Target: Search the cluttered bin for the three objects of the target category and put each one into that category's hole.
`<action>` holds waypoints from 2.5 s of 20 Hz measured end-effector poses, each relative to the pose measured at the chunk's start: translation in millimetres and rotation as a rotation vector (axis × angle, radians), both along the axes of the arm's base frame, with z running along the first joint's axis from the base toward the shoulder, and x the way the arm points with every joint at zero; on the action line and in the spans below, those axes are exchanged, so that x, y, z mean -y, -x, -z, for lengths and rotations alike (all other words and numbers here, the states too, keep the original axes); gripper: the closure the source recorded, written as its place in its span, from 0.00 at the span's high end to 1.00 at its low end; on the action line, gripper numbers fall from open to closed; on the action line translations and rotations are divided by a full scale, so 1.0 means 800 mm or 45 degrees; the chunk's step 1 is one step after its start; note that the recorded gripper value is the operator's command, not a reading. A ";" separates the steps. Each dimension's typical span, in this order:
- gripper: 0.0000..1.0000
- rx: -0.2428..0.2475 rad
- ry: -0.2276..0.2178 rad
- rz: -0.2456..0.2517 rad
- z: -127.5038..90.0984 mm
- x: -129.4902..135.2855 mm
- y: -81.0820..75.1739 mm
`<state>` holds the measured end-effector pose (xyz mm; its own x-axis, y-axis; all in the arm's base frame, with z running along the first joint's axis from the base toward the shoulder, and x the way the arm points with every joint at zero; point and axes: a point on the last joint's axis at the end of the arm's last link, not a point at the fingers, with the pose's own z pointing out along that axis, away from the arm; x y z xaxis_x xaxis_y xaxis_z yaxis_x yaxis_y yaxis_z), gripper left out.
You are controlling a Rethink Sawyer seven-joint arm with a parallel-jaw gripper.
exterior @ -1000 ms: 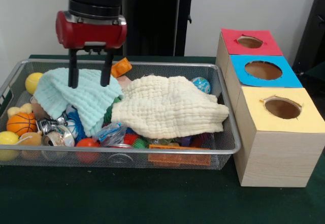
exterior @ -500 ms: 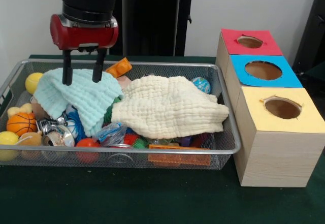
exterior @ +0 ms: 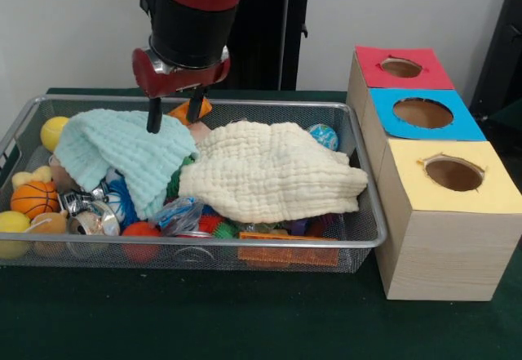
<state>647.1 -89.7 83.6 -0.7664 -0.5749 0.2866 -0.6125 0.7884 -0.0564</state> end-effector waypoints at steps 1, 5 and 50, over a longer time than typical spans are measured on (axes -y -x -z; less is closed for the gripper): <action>1.00 -0.016 0.006 -0.007 0.002 -0.003 0.000; 1.00 -0.079 0.043 -0.057 0.019 -0.021 0.001; 0.00 -0.182 0.133 -0.212 0.106 -0.029 0.033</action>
<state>620.7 -66.5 -1.0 -0.6109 -0.6515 0.4499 -0.7411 0.6705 -0.0355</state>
